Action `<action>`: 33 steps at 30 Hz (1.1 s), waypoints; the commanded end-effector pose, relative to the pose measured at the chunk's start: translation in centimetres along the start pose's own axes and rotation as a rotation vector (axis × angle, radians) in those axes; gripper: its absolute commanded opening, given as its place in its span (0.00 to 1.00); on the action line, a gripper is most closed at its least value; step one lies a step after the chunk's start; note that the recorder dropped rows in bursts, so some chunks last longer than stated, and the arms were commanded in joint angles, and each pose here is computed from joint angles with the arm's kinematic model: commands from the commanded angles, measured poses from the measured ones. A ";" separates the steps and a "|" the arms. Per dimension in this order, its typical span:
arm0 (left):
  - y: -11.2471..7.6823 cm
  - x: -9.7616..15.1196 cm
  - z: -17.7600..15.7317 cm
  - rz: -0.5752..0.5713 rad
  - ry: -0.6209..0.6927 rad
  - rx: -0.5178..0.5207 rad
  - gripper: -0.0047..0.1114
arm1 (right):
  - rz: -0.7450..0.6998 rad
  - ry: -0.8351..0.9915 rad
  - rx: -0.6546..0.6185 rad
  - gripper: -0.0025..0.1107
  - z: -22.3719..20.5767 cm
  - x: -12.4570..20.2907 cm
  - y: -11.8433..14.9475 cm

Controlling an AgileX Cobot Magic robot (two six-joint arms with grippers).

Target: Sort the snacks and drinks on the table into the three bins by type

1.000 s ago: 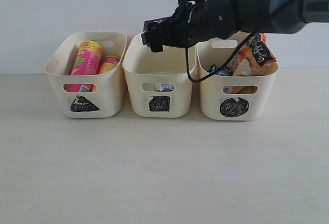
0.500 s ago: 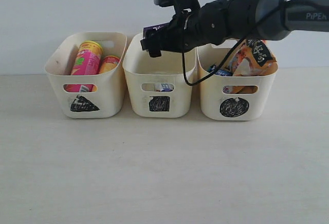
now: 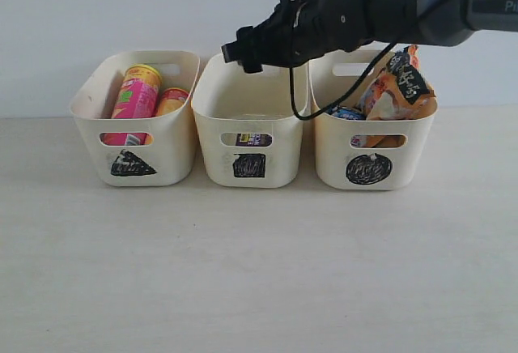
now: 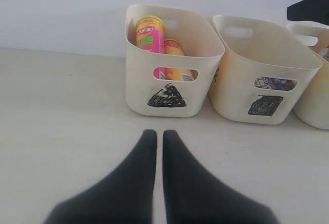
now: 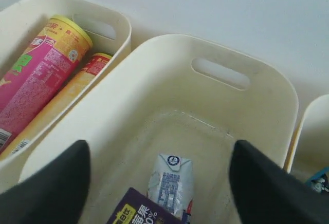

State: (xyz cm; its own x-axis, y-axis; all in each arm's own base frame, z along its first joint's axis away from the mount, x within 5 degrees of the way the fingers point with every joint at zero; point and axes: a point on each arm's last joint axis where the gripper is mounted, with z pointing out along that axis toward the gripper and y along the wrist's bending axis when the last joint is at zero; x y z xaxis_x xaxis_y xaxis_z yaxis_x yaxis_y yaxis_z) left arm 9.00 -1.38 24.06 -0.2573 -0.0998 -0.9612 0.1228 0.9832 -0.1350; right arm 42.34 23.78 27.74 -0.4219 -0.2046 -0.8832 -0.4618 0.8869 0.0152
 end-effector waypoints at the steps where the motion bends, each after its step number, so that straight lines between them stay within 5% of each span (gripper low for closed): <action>1: -0.1 0.0 -0.1 -0.010 -0.006 0.007 0.08 | -0.005 0.054 0.023 0.23 -1.6 -0.7 -0.5; 3: -0.1 0.0 -0.1 -0.010 -0.006 0.007 0.08 | 0.000 0.110 0.031 0.03 -1.7 -0.3 -0.6; 15: -0.1 0.0 -0.1 -0.010 -0.006 0.007 0.08 | 0.126 0.188 0.103 0.03 -5.1 4.4 -4.2; 25: -0.1 0.0 -0.1 -0.010 -0.007 0.006 0.08 | 0.282 0.092 0.305 0.03 -14.7 11.2 -12.1; 33: 0.0 0.0 -0.1 -0.010 -0.008 0.004 0.08 | 0.295 -0.143 0.409 0.03 -23.7 13.1 -12.1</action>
State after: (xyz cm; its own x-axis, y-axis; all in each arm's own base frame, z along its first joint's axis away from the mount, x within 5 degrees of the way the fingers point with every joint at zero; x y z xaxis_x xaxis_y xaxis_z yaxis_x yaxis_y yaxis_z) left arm 9.00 -1.39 24.05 -0.2585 -0.0996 -0.9609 0.1241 0.9830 -0.1353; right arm 26.07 0.94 25.97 -0.4545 0.1122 -0.8836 0.0199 0.9931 0.1158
